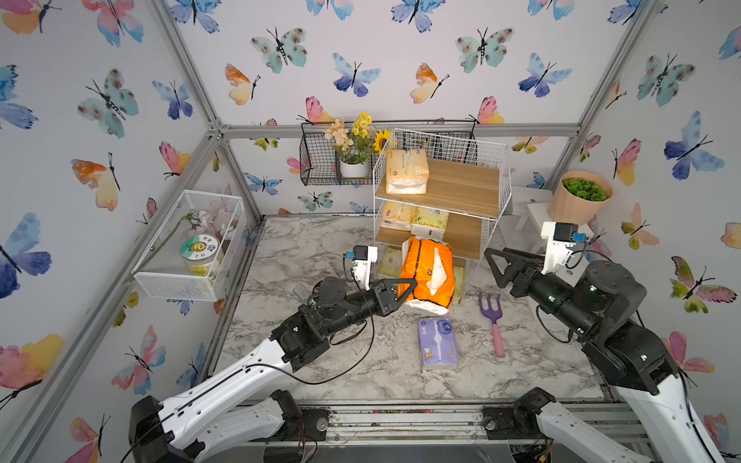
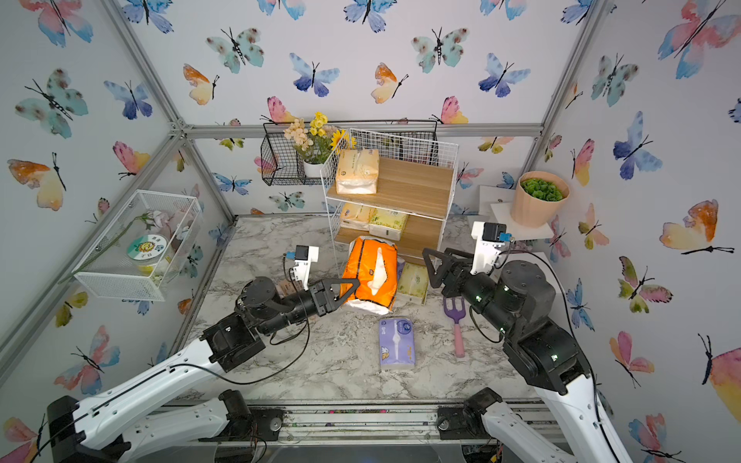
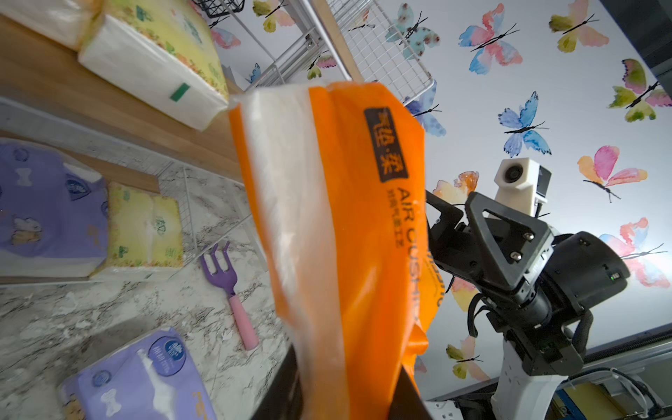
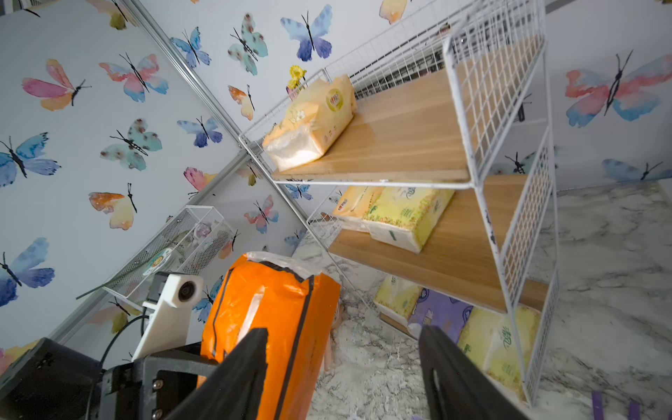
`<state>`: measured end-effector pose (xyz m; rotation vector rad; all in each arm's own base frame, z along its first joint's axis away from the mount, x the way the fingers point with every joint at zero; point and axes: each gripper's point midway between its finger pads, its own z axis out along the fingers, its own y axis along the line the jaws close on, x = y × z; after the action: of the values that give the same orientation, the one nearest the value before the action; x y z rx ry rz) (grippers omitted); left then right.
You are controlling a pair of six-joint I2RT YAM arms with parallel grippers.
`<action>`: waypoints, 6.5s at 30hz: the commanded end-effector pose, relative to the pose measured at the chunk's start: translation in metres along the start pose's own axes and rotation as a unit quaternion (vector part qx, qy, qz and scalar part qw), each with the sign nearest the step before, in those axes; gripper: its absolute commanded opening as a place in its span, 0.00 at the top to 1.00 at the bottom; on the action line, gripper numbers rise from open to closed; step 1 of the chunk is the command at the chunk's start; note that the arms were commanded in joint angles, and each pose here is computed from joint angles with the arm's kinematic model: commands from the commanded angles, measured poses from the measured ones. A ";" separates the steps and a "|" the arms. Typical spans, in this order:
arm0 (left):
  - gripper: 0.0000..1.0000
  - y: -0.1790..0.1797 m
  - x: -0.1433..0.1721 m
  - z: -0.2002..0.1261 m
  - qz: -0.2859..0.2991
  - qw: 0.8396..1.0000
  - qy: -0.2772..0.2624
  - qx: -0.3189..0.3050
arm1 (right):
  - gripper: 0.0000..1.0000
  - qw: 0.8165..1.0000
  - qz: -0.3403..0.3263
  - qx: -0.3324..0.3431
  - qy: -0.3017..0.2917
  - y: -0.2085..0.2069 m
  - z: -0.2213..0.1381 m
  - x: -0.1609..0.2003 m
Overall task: Remove the tissue boxes from the shelf
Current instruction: Pick up a box of tissues from the shelf, then place the box of tissues at the center of the board, then pick up a box of tissues from the shelf.
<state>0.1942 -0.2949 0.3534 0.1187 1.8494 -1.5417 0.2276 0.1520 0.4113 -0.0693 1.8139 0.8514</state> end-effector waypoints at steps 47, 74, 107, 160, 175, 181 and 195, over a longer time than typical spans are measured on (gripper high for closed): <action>0.06 0.248 0.142 -0.077 -0.046 0.908 0.171 -0.379 | 0.35 0.950 0.141 0.062 0.272 -0.097 0.020 0.236; 0.70 0.228 0.176 -0.011 -0.008 0.928 0.266 -0.260 | 0.37 0.948 0.154 0.056 0.274 -0.096 0.019 0.240; 0.20 0.192 0.153 0.027 0.005 0.942 0.217 -0.255 | 0.40 0.959 0.134 0.065 0.241 -0.092 0.015 0.215; 0.26 0.170 -0.063 -0.053 -0.140 0.940 -0.192 -0.245 | 0.57 1.000 0.026 0.016 -0.005 0.059 0.191 -0.098; 0.26 0.156 -0.055 -0.046 -0.134 0.955 -0.160 -0.212 | 0.77 0.998 0.045 0.035 -0.006 0.047 0.222 -0.090; 0.26 0.145 -0.064 -0.044 -0.133 0.957 -0.168 -0.195 | 0.92 0.999 0.041 0.027 -0.025 0.052 0.210 -0.101; 0.10 0.029 -0.135 -0.017 -0.173 0.966 -0.194 -0.008 | 0.98 0.999 0.041 -0.002 -0.028 0.063 0.161 -0.103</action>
<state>0.3056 -0.2120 0.3583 -0.5760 1.7215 -1.4804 0.3855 0.2619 0.4843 0.0480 1.8332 0.8719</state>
